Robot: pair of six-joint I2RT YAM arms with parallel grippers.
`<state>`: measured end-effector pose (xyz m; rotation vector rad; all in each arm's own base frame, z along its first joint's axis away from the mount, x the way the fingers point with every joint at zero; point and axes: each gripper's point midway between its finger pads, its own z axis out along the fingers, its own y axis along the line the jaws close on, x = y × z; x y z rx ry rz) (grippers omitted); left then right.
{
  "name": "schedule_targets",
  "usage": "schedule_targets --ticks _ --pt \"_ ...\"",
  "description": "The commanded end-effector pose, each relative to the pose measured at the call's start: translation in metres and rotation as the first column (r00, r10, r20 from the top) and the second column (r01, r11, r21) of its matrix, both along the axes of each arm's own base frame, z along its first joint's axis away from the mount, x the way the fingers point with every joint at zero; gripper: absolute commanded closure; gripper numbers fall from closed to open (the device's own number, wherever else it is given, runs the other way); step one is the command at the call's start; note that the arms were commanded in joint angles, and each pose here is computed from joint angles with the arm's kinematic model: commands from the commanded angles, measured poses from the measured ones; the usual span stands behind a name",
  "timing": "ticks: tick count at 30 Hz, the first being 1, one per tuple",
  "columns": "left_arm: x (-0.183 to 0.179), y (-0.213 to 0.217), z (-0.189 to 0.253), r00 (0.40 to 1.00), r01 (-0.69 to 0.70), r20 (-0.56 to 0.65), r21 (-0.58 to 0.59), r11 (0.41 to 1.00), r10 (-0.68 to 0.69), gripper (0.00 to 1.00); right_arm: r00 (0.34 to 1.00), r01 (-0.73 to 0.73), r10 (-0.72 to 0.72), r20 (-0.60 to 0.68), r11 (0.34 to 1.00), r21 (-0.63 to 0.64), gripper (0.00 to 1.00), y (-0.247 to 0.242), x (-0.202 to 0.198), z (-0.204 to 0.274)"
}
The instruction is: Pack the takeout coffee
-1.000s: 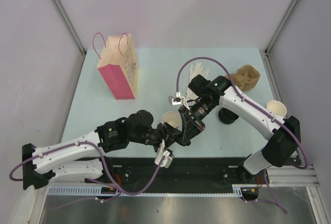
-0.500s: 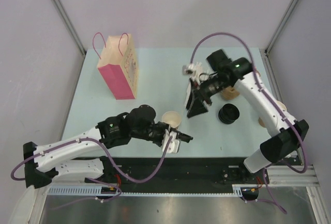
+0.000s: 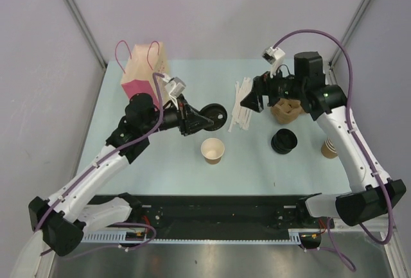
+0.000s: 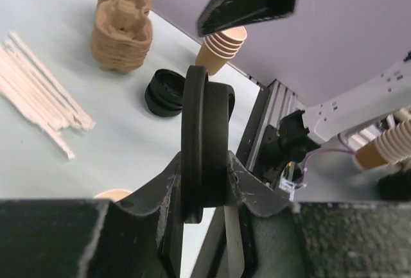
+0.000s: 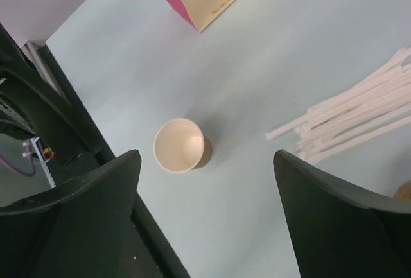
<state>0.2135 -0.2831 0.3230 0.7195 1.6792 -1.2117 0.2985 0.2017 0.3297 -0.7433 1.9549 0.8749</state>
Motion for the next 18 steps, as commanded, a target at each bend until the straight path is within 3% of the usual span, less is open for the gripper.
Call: schedule_targets --ticks 1,7,18 --pt "0.009 0.010 0.019 0.984 -0.083 -0.173 -0.224 0.971 0.044 1.00 0.989 0.123 -0.123 0.086 0.992 0.000 0.14 0.013 0.019 0.013" --pt "0.030 0.032 -0.014 0.947 -0.211 -0.290 -0.241 0.947 0.137 1.00 0.998 0.038 -0.039 0.053 0.999 0.023 0.39 0.040 0.011 0.008" --pt "0.037 0.034 -0.029 0.927 -0.248 -0.341 -0.249 0.936 0.155 1.00 0.995 -0.046 0.051 0.086 0.997 -0.057 0.46 0.089 -0.003 -0.006"
